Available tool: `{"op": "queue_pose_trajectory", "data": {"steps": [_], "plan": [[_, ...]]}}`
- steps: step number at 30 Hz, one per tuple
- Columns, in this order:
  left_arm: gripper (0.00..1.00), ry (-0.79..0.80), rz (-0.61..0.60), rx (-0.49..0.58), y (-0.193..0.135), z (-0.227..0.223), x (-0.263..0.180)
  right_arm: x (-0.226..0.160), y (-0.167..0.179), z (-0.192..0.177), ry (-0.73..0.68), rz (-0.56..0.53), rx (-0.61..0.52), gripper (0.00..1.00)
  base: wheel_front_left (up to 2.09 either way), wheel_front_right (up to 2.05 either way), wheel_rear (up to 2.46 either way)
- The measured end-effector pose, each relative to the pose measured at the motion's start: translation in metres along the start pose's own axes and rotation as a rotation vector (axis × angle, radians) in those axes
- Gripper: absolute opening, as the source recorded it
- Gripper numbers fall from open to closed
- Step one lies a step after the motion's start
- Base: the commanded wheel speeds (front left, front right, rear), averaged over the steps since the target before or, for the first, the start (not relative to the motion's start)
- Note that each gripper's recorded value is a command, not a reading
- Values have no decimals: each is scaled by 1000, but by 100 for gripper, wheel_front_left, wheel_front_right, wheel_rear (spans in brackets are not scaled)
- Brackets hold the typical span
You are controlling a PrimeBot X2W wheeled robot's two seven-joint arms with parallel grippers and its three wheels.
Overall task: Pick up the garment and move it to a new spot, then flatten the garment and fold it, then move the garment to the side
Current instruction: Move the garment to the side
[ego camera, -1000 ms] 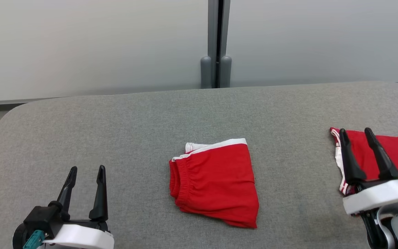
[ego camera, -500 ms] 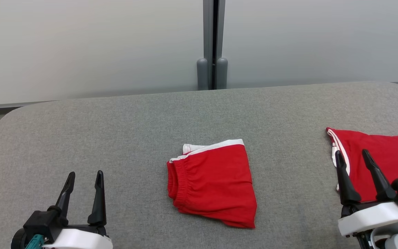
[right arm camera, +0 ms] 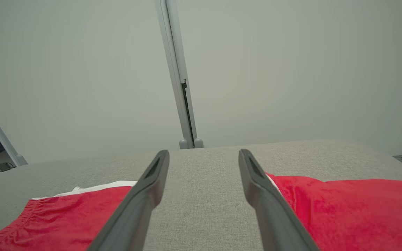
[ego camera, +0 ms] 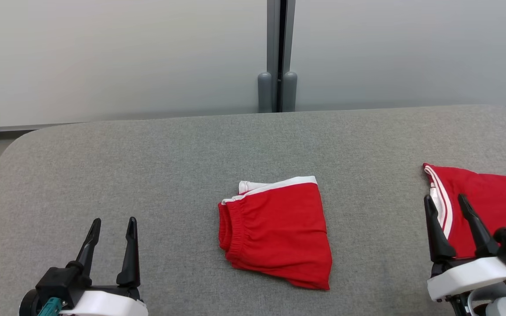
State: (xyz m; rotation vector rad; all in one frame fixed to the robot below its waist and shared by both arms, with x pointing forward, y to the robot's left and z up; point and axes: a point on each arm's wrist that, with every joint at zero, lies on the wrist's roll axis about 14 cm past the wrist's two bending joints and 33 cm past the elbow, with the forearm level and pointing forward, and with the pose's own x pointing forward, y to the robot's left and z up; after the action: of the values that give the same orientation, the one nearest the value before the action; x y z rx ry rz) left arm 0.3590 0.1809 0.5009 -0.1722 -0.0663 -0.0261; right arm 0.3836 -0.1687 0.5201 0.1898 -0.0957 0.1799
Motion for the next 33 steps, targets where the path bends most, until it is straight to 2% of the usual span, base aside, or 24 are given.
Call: {"op": "queue_pose_trajectory", "data": {"steps": [5, 7, 12, 18, 22, 26, 28, 32, 33], "plan": [[100, 4, 12, -2, 3, -1, -2, 14, 18, -10, 64, 47, 49, 100, 0, 0, 0], [100, 5, 25, -5, 6, -2, -5, 25, 41, -35, 219, 124, 48, 100, 0, 0, 0], [100, 11, 60, -14, 16, -3, -11, 49, 67, -53, 386, 213, 44, 100, 0, 0, 0], [100, 15, 111, -18, 30, -4, -23, 45, 84, -108, 738, 251, 99, 100, 0, 0, 0], [100, 19, 154, -16, 41, -5, -32, 49, 98, -123, 850, 277, 144, 100, 0, 0, 0], [100, 25, 196, -16, 53, -6, -40, 38, 104, -150, 1004, 271, 204, 100, 0, 0, 0], [100, 22, 208, -15, 57, -4, -40, 41, 115, -154, 1029, 287, 253, 100, 0, 0, 0], [100, 33, 230, -12, 63, -7, -44, 46, 120, -159, 1040, 293, 269, 100, 0, 0, 0], [100, 33, 232, -13, 64, -7, -44, 47, 121, -158, 1032, 295, 271, 97, 0, 0, 0]]}}
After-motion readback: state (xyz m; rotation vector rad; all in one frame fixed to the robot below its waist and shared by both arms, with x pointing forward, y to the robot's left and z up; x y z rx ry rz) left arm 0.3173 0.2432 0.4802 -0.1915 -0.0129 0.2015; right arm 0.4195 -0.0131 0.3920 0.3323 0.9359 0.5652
